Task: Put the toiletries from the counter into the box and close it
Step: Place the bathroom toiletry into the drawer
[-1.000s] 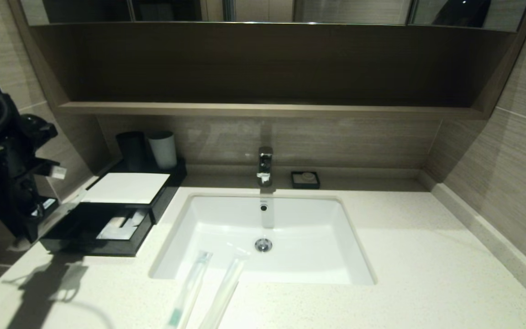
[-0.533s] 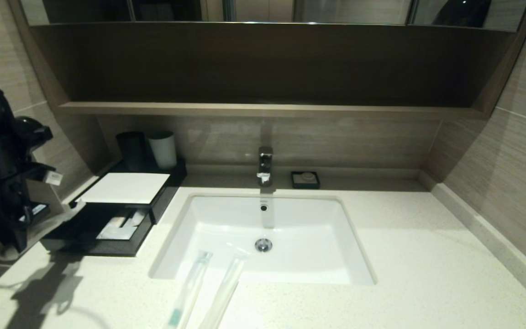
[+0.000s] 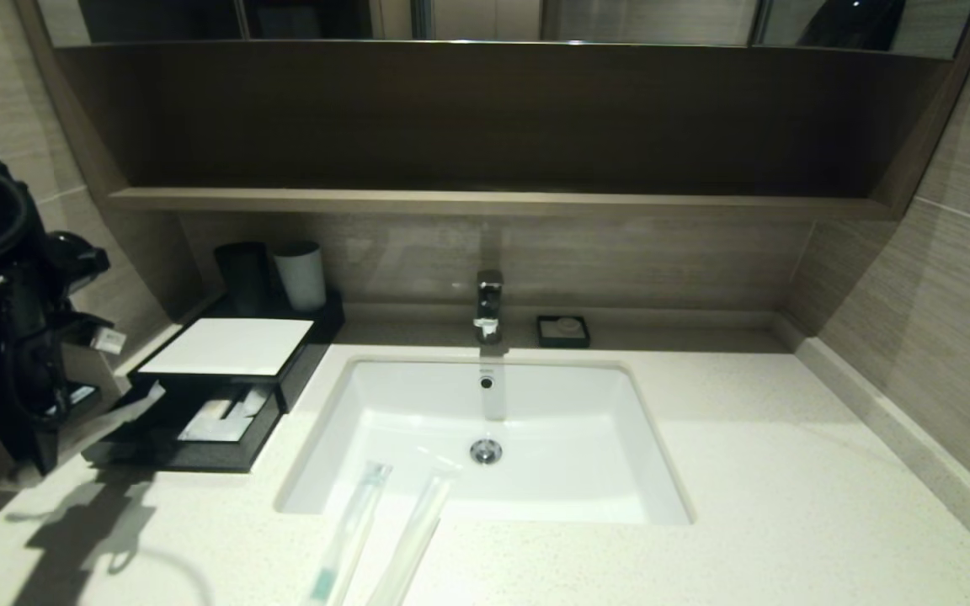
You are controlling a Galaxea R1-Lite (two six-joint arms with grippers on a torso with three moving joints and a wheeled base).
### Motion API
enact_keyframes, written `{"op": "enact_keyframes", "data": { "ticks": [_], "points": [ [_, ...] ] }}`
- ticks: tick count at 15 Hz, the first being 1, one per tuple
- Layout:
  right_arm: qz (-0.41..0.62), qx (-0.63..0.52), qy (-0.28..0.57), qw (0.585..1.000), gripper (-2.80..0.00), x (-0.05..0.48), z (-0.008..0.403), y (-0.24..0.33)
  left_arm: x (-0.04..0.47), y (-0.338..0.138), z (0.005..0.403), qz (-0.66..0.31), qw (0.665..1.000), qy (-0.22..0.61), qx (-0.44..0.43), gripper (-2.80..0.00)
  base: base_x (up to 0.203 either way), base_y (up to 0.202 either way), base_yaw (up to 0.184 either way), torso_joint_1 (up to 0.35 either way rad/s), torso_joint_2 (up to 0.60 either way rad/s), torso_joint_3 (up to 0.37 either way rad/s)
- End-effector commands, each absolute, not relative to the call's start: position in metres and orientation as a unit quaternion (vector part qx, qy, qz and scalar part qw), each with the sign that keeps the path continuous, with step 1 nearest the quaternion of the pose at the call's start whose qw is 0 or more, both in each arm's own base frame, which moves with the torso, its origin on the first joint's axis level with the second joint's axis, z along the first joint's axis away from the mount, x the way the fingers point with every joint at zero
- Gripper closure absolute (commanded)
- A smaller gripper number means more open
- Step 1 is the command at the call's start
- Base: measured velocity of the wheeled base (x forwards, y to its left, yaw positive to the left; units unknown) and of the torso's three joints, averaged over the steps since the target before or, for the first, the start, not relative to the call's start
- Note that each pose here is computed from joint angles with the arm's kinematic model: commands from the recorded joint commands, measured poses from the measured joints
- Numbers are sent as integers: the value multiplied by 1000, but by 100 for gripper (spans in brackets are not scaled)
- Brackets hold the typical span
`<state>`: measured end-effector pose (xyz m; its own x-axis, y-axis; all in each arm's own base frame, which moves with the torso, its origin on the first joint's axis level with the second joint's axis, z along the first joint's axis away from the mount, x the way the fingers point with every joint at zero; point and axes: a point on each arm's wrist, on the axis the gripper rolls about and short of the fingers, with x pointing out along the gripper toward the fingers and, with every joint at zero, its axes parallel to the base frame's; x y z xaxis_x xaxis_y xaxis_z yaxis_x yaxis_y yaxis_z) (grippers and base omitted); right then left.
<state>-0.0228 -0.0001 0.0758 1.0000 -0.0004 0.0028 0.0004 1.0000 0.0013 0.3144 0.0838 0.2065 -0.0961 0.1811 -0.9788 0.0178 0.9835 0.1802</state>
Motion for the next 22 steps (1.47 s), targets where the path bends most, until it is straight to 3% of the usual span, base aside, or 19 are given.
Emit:
{"op": "enact_keyframes", "data": {
  "ticks": [1, 22],
  "points": [
    [0, 1, -1, 1000, 0, -23, 75, 0, 322, 86, 196, 58, 660, 746, 66, 0, 0, 0, 0, 0, 0, 0],
    [0, 1, -1, 1000, 0, -23, 75, 0, 364, 97, 160, 75, 712, 695, 69, 0, 0, 0, 0, 0, 0, 0]
  ]
}}
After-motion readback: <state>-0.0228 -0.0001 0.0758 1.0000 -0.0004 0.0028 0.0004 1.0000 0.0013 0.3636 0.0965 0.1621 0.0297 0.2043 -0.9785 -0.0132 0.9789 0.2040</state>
